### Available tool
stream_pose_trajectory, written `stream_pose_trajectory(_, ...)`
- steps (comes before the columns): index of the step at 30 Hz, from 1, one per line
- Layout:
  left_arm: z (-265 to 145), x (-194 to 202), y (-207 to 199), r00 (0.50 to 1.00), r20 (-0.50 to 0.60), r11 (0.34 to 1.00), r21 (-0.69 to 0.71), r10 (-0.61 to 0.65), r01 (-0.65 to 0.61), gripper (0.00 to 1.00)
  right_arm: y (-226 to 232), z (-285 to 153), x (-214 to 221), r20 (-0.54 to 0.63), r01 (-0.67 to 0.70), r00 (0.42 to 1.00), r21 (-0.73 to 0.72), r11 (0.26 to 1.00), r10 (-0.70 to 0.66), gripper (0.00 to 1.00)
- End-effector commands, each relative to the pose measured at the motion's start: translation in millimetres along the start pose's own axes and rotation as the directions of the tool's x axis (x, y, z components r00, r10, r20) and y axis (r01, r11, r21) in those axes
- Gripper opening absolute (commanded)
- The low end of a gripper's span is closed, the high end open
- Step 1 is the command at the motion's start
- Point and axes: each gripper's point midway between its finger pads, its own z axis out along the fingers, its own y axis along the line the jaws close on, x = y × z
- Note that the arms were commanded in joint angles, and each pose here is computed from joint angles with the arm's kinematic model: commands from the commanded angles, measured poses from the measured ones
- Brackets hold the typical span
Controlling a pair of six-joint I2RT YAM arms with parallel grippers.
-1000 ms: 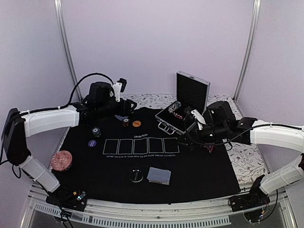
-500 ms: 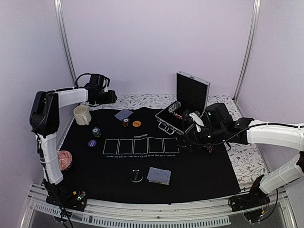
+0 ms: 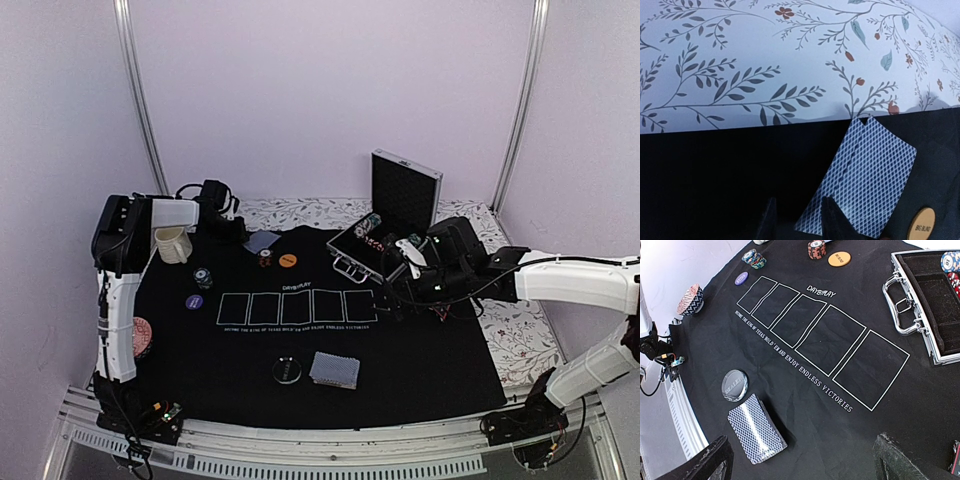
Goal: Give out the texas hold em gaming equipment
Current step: Pick up the poker card from the big blind area.
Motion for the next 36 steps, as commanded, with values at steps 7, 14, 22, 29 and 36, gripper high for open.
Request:
stream_pose_trajectory(7, 2.7, 1.9, 6.8, 1.000, -0.011, 0.999, 0.042, -0.018, 0.018, 0.28, 0.9, 0.7, -9.9, 0.008, 0.001, 1.000, 0.000, 1.000, -0.001, 1.00)
stream_pose_trajectory(14, 4.8, 5.4, 4.3, 1.000, -0.022, 0.997, 0.075, -0.017, 0.019, 0.17, 0.8, 0.5, -10.3, 0.005, 0.005, 1.000, 0.002, 1.000, -0.005, 0.99)
stream_pose_trajectory(22, 7.6, 13.7, 6.8, 0.999, -0.049, 0.996, 0.085, -0.020, 0.024, 0.17, 1.2, 0.6, -11.3, 0.003, 0.011, 1.000, 0.003, 1.000, -0.011, 0.99)
stream_pose_trajectory(29, 12.3, 18.7, 11.0, 0.998, -0.063, 0.996, 0.080, -0.019, 0.024, 0.19, 1.5, 0.9, -11.5, -0.001, 0.014, 1.000, 0.003, 1.000, -0.014, 1.00)
stream_pose_trajectory(36, 14.2, 21.1, 8.8, 0.997, -0.072, 0.995, 0.100, -0.018, 0.025, 0.12, 1.0, 0.7, -12.2, -0.002, 0.013, 1.000, 0.005, 1.000, -0.013, 1.00)
